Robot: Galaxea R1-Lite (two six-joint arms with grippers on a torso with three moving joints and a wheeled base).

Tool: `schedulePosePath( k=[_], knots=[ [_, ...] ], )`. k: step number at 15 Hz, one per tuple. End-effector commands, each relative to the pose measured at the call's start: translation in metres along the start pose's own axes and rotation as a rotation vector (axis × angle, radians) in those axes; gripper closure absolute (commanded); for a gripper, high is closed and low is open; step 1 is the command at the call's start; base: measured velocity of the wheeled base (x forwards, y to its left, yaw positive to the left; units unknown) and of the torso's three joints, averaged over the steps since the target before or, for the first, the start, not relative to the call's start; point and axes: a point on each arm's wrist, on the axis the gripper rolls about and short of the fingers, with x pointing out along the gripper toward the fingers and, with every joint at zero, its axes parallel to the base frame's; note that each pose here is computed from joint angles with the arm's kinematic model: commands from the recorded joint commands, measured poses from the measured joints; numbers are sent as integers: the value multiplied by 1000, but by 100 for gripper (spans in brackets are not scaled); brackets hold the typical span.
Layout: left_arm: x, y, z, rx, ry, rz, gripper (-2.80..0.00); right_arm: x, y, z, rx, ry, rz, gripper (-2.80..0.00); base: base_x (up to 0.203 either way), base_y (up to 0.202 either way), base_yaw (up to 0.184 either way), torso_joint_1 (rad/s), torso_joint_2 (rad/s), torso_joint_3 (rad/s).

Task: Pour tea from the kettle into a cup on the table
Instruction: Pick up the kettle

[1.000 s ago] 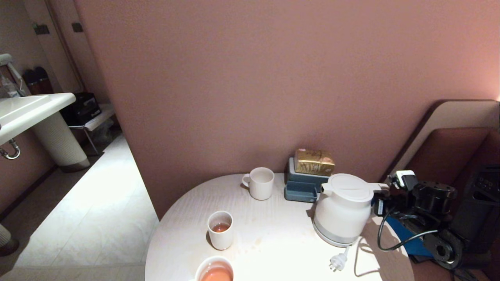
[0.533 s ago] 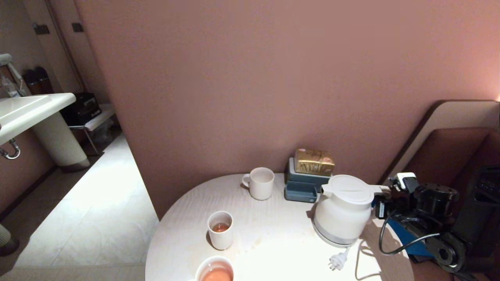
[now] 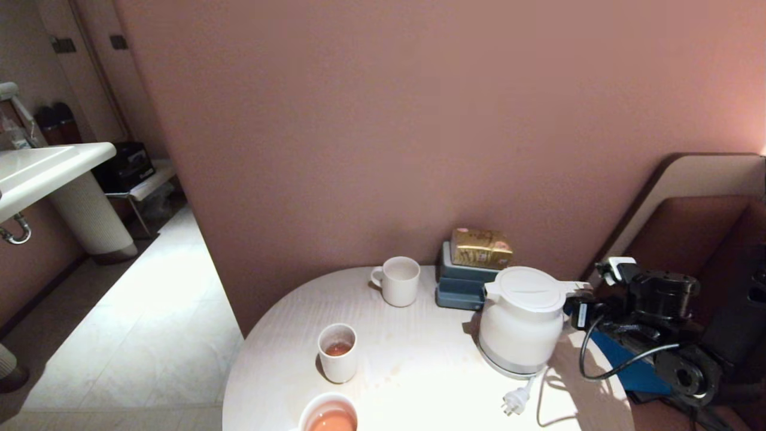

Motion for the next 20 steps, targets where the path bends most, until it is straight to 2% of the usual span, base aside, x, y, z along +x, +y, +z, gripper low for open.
schedulePosePath(
  k=[1, 11, 17, 20],
  knots=[
    [0, 0, 0, 0, 2, 0, 0, -9, 0, 25, 9, -68, 0, 0, 0, 0, 0, 0, 0, 0],
    [0, 0, 0, 0, 0, 0, 0, -17, 2, 37, 13, -86, 6, 0, 0, 0, 0, 0, 0, 0],
    [0, 0, 0, 0, 0, 0, 0, -49, 13, 70, 36, -26, 33, 0, 0, 0, 0, 0, 0, 0],
    [0, 0, 0, 0, 2, 0, 0, -66, 31, 93, 16, -34, 29, 0, 0, 0, 0, 0, 0, 0]
  ],
)
